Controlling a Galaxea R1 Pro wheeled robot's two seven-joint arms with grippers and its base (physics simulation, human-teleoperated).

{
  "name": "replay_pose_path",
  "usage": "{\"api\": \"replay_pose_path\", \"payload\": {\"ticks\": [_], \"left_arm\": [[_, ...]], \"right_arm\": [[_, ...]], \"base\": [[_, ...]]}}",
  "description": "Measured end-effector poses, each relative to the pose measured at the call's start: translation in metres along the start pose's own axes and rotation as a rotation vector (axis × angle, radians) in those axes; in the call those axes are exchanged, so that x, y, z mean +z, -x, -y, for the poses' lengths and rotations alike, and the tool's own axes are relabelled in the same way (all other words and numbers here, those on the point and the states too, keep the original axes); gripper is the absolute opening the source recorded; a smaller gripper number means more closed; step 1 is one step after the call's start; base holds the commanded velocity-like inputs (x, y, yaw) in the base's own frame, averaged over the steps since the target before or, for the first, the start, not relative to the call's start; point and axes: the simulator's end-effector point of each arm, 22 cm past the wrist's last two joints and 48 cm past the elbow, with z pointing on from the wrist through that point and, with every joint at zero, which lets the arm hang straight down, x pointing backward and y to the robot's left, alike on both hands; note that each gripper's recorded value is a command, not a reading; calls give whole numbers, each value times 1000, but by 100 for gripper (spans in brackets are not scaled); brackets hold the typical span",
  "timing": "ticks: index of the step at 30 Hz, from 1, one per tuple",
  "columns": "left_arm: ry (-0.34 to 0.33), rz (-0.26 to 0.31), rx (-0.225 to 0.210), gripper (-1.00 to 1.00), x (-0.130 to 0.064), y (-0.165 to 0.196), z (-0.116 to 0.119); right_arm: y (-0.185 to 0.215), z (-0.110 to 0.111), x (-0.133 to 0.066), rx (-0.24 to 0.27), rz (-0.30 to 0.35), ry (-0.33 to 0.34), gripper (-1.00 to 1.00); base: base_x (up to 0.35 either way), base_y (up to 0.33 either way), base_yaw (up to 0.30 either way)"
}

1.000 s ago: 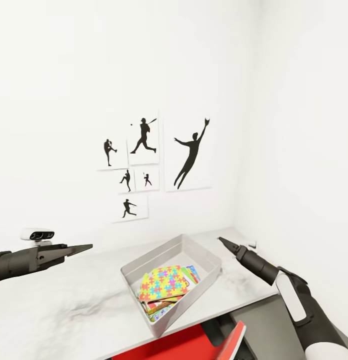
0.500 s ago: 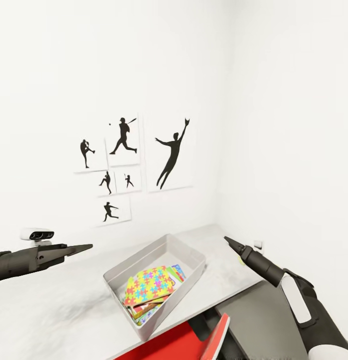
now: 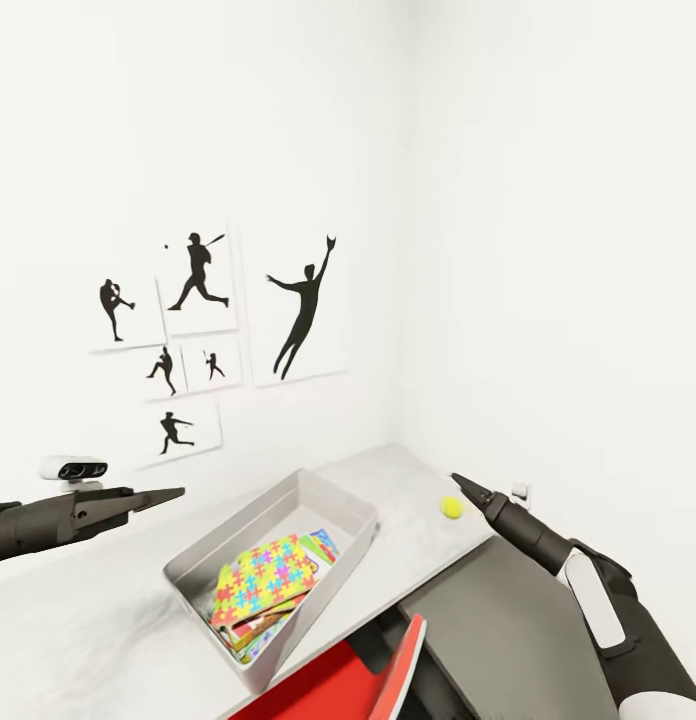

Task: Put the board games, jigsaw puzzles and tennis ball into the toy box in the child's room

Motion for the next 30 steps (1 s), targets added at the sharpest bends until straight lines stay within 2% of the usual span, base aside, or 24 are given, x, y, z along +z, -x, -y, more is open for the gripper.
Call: {"api": "replay_pose_path", "payload": {"ticks": [10, 30], "left_arm": [[1, 1, -5, 100, 0, -1, -2], [1, 0, -8, 100, 0, -1, -3]], "right_arm": [[0, 1, 0, 2, 2, 0, 100], [0, 0, 1, 3, 7, 3, 100]], "base": [[24, 1, -236], [65, 0, -13]]}}
